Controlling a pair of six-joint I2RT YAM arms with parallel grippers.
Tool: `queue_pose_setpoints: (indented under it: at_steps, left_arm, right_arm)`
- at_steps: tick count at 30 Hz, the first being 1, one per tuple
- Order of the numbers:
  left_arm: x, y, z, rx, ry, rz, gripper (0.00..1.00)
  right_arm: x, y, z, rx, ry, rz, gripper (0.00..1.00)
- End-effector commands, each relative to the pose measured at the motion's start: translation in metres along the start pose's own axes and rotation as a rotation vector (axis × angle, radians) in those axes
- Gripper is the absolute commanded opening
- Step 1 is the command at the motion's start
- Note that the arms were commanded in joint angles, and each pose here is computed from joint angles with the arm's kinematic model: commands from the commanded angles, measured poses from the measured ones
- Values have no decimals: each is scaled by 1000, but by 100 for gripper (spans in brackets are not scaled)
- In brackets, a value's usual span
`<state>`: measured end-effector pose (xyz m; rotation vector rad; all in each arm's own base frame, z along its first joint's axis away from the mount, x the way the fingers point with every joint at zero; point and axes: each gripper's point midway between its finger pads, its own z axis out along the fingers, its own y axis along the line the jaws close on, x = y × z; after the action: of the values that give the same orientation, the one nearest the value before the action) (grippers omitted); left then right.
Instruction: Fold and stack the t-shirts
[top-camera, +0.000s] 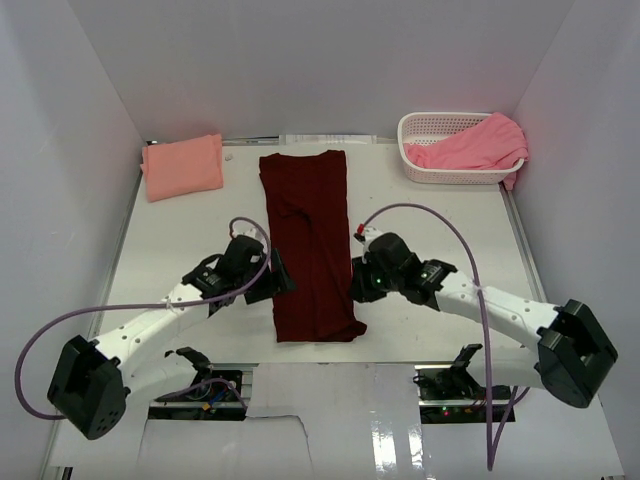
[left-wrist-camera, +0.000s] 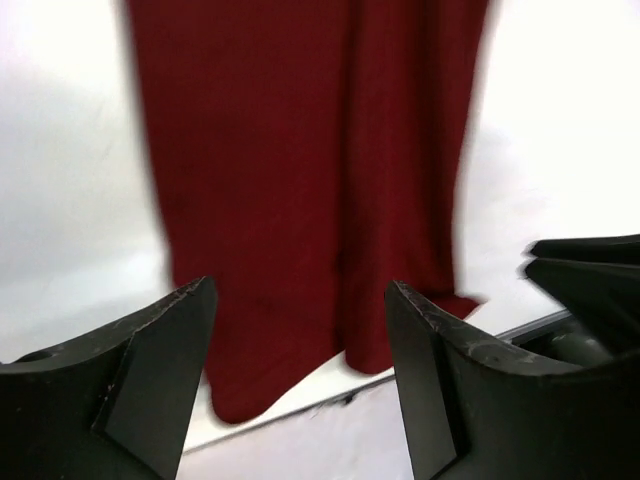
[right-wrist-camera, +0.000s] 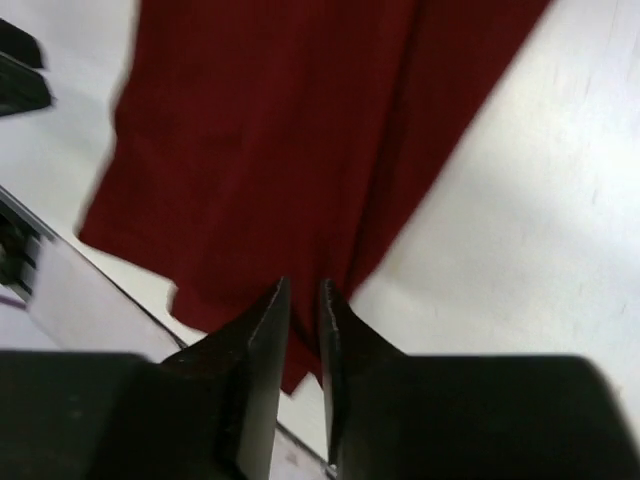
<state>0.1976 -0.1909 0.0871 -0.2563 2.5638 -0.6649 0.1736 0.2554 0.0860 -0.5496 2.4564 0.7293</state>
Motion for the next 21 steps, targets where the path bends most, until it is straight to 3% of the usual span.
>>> queue_pose_setpoints:
  at_steps: [1,4,5,7,10,11,12,14,15,18,21]
  left_arm:
    - [-79,-31,-10,97,-200,6,79]
    - [-94,-20,15,186,-84,-93,78]
    - [-107,-20,11,192,-119,-97,78]
    - [-115,-15,30,179,-77,-88,77]
    - [-159,-25,55,156,-104,-51,77]
    - [-175,-34,48,172,-141,-37,77]
    - [-181,-29,64,152,-120,-49,76]
    - [-215,-47,65,184,-168,-22,75]
    - [-220,-44,78,170,-155,-29,75]
    - [-258,-65,78,198,-205,-4,74]
    - [-281,-71,88,207,-217,-4,75]
  right_arm:
    - [-68,17,0,-34,-121,-43,23]
    - [-86,10,25,-55,-75,-21,16]
    - [-81,8,32,-55,-55,-22,16]
    - [-98,-1,45,-59,-51,0,12]
    - [-150,-22,60,-63,-109,40,8]
    - [-144,-32,69,-63,-79,63,8]
    - [-169,-31,68,-81,-116,64,8]
    - [-180,-48,87,-99,-94,99,8]
    - [-208,-46,85,-114,-140,90,8]
    - [-239,-60,96,-128,-164,110,8]
    - [-240,-71,118,-174,-115,158,8]
